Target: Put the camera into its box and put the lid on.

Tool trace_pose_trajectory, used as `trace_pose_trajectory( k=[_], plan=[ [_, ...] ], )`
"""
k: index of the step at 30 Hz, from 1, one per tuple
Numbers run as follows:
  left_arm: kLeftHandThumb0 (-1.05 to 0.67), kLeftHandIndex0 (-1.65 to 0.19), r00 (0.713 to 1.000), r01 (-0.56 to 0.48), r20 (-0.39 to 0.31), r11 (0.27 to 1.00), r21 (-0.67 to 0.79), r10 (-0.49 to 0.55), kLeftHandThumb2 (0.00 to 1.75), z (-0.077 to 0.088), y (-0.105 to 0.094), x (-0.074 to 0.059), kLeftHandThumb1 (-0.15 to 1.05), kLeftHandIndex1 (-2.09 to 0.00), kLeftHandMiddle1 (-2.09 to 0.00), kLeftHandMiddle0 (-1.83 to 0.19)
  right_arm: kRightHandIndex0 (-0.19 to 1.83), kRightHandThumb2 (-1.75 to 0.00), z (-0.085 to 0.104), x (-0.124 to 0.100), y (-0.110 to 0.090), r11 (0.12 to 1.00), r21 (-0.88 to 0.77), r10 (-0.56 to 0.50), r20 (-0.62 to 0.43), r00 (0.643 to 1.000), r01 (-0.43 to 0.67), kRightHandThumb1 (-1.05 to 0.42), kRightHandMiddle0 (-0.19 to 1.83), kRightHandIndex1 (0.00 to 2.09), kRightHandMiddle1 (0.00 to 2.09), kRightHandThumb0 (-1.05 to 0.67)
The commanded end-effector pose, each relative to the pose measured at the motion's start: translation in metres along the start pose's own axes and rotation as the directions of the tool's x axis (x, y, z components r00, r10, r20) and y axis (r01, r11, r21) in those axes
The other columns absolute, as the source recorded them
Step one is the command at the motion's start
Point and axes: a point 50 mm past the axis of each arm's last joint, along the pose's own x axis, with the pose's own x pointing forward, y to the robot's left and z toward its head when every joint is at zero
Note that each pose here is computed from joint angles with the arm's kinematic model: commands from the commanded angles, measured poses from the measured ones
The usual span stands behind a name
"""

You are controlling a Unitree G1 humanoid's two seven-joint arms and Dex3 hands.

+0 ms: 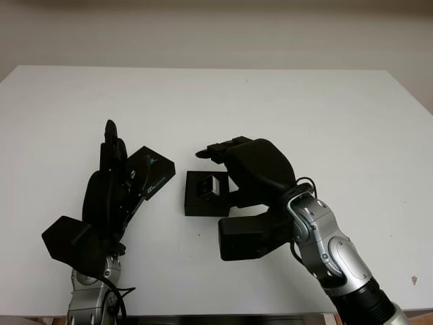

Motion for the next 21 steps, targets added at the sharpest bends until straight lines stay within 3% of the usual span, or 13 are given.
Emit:
trace_pose_trajectory(
  k=[1,2,5,10,13,17,21],
  plan=[
    [-0.52,0.15,1.0,-0.004,0.013,1.0,0.001,0.004,0.37,0.001,0.0,-0.001,1.05,-0.06,-0.06,0.12,0.49,-0.05,0.005,0.005,-0.004,0.999,-0.024,-0.023,-0.003,1.0,0.023,-0.82,0.51,0.53,0.53,-0.75],
    [-0.52,0.15,1.0,-0.004,0.014,1.0,-0.002,0.004,0.37,0.001,-0.001,-0.001,1.05,-0.06,-0.06,0.12,0.4,-0.05,0.006,0.006,-0.004,0.999,-0.037,-0.025,-0.01,1.0,0.025,-0.83,0.48,0.75,0.69,-0.76],
    [-0.52,0.15,1.0,-0.006,0.016,1.0,-0.005,0.006,0.37,0.001,-0.001,-0.001,1.05,-0.05,-0.05,0.12,0.27,-0.06,0.01,0.008,-0.003,0.997,-0.077,-0.032,-0.023,0.999,0.03,-0.84,0.43,1.09,0.92,-0.77],
    [-0.51,0.15,1.0,-0.011,0.015,1.0,-0.002,0.011,0.38,0.0,-0.002,-0.001,1.05,-0.06,-0.05,0.12,0.2,-0.05,0.013,0.008,-0.003,0.994,-0.107,-0.034,-0.016,0.999,0.032,-0.87,0.37,1.41,1.06,-0.77],
    [-0.52,0.15,1.0,-0.01,0.012,1.0,0.0,0.01,0.38,0.0,-0.002,-0.001,1.05,-0.06,-0.05,0.12,0.14,-0.05,0.015,0.009,-0.002,0.991,-0.124,-0.04,-0.003,0.999,0.04,-0.86,0.37,1.74,1.15,-0.79],
    [-0.52,0.16,1.0,-0.009,0.013,1.0,0.001,0.009,0.38,0.0,-0.002,-0.001,1.05,-0.05,-0.05,0.12,0.17,-0.06,0.016,0.01,0.0,0.989,-0.139,-0.045,0.004,0.999,0.045,-0.87,0.38,1.8,1.22,-0.8],
    [-0.53,0.16,1.0,-0.01,0.011,1.0,-0.003,0.01,0.38,0.0,-0.002,-0.001,1.05,-0.05,-0.05,0.12,0.24,-0.06,0.017,0.009,0.0,0.988,-0.146,-0.053,0.006,0.999,0.053,-0.89,0.39,1.6,1.18,-0.79]
  ],
)
